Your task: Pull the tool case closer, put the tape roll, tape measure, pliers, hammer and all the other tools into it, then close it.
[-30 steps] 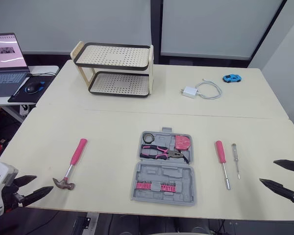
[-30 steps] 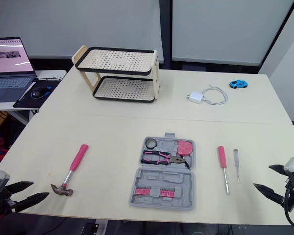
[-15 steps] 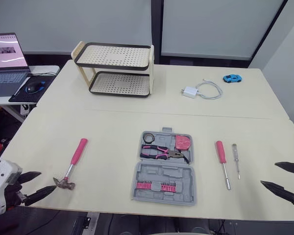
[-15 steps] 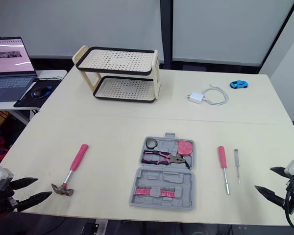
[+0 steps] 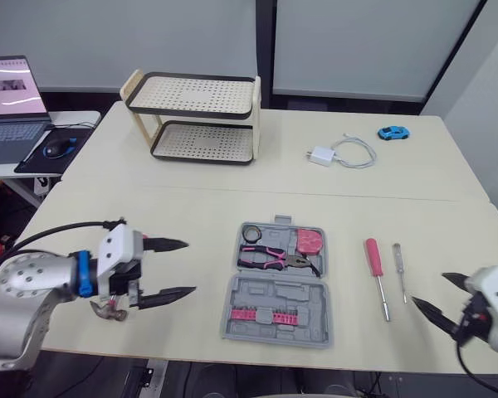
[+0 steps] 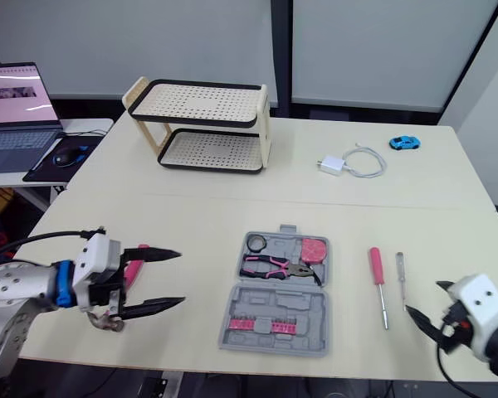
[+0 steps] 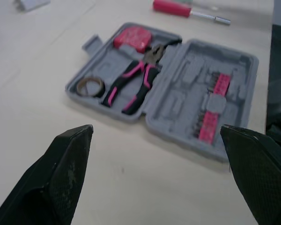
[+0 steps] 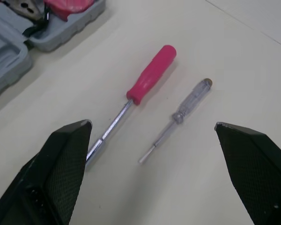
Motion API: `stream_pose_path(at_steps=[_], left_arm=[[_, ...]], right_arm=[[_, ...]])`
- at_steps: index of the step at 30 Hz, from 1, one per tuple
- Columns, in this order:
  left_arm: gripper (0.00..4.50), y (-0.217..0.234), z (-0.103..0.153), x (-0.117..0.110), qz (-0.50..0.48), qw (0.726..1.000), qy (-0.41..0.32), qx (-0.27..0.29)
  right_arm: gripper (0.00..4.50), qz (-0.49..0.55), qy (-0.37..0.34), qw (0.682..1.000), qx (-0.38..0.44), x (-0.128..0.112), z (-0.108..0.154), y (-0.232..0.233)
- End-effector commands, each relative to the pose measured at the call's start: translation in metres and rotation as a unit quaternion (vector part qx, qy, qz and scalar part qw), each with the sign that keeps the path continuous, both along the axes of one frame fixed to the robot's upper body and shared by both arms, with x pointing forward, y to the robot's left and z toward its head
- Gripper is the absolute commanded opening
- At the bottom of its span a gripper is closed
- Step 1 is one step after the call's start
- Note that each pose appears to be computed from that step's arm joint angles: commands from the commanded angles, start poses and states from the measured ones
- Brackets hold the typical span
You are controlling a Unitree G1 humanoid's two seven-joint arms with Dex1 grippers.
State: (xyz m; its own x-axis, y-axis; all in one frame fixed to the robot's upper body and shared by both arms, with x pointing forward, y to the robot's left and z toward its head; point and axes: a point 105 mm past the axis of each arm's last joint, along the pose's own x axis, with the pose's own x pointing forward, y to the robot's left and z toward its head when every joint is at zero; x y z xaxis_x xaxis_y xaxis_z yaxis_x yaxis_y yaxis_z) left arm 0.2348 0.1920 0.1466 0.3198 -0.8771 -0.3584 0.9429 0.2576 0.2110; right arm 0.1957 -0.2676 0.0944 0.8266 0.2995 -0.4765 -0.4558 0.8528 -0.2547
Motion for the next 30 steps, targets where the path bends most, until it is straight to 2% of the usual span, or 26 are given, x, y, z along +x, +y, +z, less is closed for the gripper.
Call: stream_pose_path(at_steps=[1, 12, 23, 27, 30], left_arm=[[4.50, -0.019, 0.007, -0.005, -0.055, 0.998, -0.005, -0.008], [4.50, -0.050, 0.011, -0.012, -0.126, 0.991, -0.008, -0.032], [4.50, -0.059, 0.015, -0.013, -0.141, 0.989, -0.012, -0.041], [4.50, -0.064, 0.019, -0.012, -0.144, 0.988, -0.015, -0.053], [4.50, -0.066, 0.021, -0.011, -0.143, 0.988, -0.017, -0.063]], right_arm=[[4.48, -0.047, -0.021, 0.998, -0.018, 0.016, -0.006, 0.000], [4.48, -0.193, -0.029, 0.981, 0.024, 0.064, -0.039, -0.008], [4.48, -0.234, 0.001, 0.971, 0.040, 0.072, -0.066, -0.014], [3.17, -0.236, 0.012, 0.970, 0.063, 0.072, -0.073, -0.007], [2.50, -0.239, 0.014, 0.968, 0.068, 0.071, -0.075, -0.006]])
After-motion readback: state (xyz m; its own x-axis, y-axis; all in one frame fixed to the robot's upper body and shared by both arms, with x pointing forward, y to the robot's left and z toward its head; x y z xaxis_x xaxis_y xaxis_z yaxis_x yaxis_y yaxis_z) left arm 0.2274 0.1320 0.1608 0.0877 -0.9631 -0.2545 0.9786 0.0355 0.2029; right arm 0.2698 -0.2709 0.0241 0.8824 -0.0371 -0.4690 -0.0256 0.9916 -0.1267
